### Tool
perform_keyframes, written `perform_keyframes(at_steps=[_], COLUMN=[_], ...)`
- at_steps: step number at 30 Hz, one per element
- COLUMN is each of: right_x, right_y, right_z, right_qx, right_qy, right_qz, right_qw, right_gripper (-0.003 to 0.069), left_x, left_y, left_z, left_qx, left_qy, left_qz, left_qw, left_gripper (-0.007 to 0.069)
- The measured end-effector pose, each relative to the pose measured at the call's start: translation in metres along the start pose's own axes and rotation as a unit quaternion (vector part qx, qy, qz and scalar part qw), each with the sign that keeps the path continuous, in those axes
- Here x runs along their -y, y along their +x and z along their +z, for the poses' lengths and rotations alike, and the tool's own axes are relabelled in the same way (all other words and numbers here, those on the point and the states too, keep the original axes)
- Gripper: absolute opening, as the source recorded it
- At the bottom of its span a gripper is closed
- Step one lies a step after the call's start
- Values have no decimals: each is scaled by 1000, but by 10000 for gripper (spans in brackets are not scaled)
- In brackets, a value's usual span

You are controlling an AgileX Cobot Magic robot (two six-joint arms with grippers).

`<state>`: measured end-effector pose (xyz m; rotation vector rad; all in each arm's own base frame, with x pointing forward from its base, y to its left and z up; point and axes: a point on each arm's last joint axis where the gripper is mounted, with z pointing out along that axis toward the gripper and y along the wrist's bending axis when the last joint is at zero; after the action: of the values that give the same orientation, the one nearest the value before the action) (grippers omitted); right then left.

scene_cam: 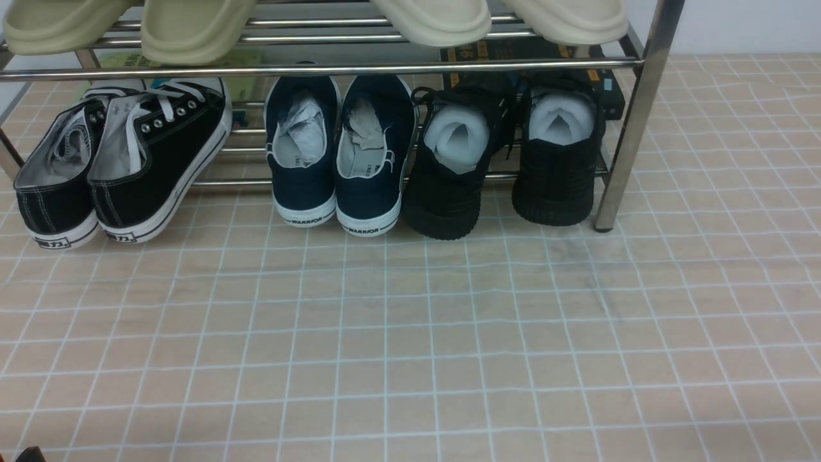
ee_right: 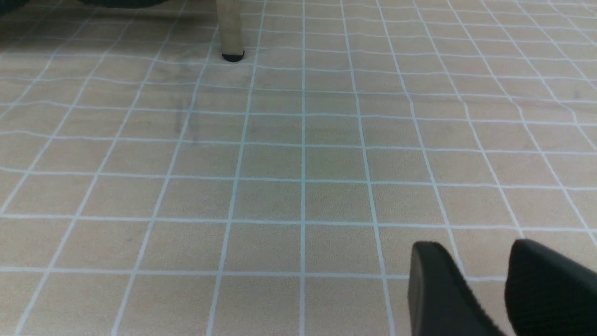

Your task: Take the shoes off the shelf from the light coffee tablecloth by hand.

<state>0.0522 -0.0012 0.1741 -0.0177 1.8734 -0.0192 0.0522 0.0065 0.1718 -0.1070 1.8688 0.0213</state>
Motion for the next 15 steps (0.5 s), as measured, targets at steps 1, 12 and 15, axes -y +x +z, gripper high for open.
perform_keyframes(at_steps=[1,12,15], right_x=[0,1,-6], right_y=[0,-1,-3], right_z=[0,0,1], right_qx=[0,5,19], right_qy=[1,3,-34], right_qz=[-3,1,170], right_qw=[1000,1000,985], right_gripper=[240,240,240], left_x=[0,0,0], left_y=[0,0,0], left_z=[0,0,0], left_qx=[0,0,0], left_qy=[0,0,0], left_qz=[0,0,0], left_qw=[1000,1000,1000], left_gripper=[239,239,239])
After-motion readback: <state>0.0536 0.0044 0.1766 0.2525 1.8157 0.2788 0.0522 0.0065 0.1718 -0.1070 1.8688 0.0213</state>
